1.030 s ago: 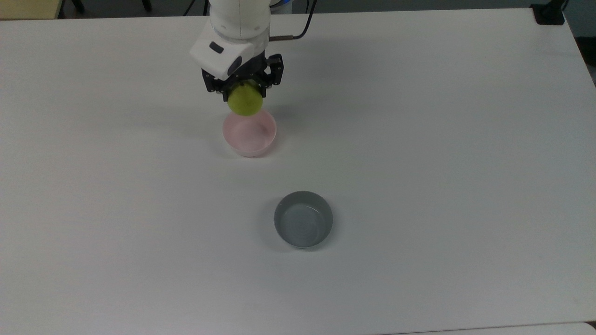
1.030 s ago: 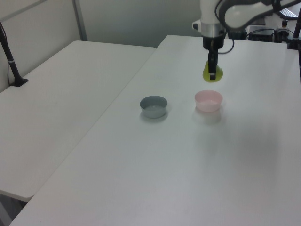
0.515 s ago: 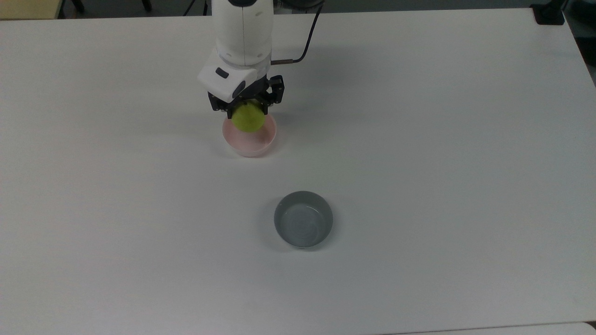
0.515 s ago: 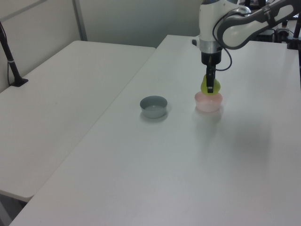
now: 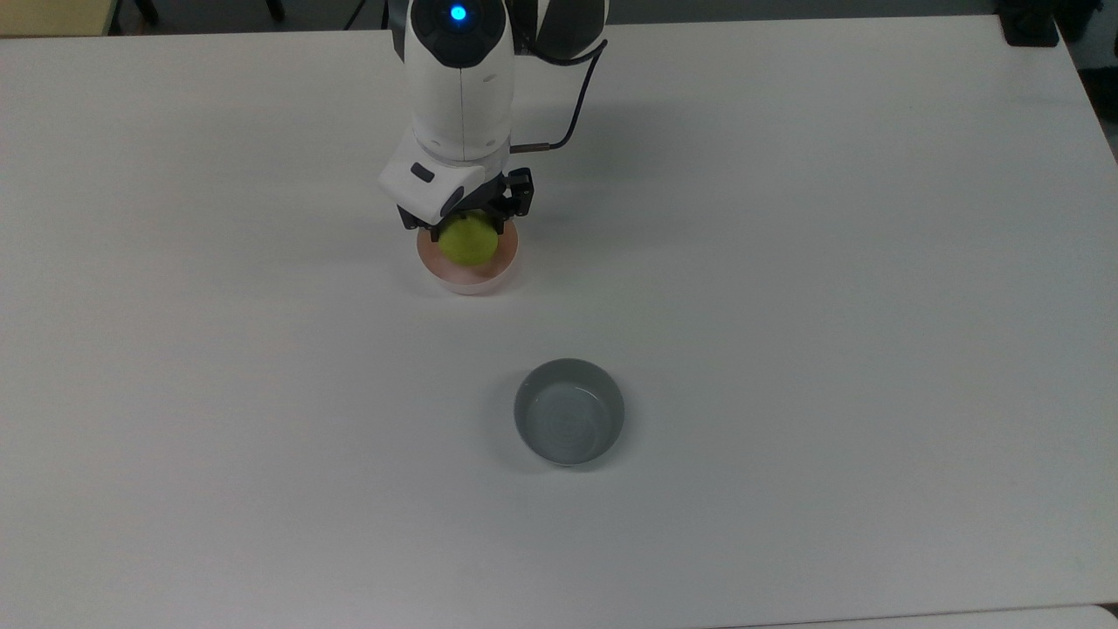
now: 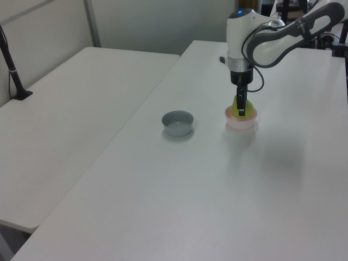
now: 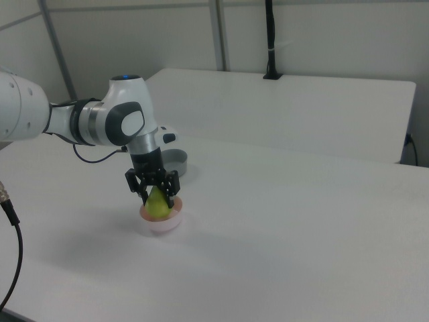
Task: Place the pear in the bowl
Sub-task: 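Lower the pear into the pink bowl and open the gripper, then raise the open gripper up from the pear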
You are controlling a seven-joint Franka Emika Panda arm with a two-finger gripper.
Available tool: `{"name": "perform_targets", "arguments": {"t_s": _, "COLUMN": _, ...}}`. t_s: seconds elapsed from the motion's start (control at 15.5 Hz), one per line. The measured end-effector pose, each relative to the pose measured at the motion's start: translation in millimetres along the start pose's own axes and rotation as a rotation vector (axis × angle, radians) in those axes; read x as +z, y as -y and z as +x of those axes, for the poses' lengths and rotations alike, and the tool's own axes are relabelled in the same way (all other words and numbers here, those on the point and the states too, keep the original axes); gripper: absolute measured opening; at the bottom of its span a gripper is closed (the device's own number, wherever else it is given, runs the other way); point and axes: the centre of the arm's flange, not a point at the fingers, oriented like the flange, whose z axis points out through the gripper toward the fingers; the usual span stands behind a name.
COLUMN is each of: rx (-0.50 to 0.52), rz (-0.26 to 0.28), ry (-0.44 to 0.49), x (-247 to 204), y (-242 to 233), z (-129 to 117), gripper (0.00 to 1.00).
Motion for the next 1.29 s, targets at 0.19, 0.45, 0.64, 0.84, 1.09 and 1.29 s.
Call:
{"name": "perform_targets", "arguments": {"t_s": 0.19, "rx": 0.001, "rz": -0.004, "ry": -0.004, "x": 3.6, "y": -0.8, "z": 1.7, "gripper": 0.75}}
{"name": "perform_targets", "arguments": {"t_s": 0.45, "rx": 0.023, "rz": -0.004, "ry": 0.002, "x": 7.6, "y": -0.8, "z": 2.2, "gripper": 0.81}}
{"name": "perform_targets", "arguments": {"t_s": 0.64, "rx": 0.033, "rz": -0.004, "ry": 0.002, "x": 7.6, "y": -0.9, "z": 2.4, "gripper": 0.93}}
{"name": "perform_targets", "arguments": {"t_s": 0.84, "rx": 0.034, "rz": -0.004, "ry": 0.001, "x": 7.1, "y": -1.0, "z": 2.7, "gripper": 0.93}}
{"name": "perform_targets", "arguments": {"t_s": 1.09, "rx": 0.044, "rz": -0.007, "ry": -0.017, "x": -1.5, "y": -2.7, "z": 6.2, "gripper": 0.93}}
{"name": "perform_targets", "arguments": {"t_s": 1.29, "rx": 0.102, "rz": -0.013, "ry": -0.053, "x": -31.5, "y": -7.9, "z": 14.2, "gripper": 0.98}}
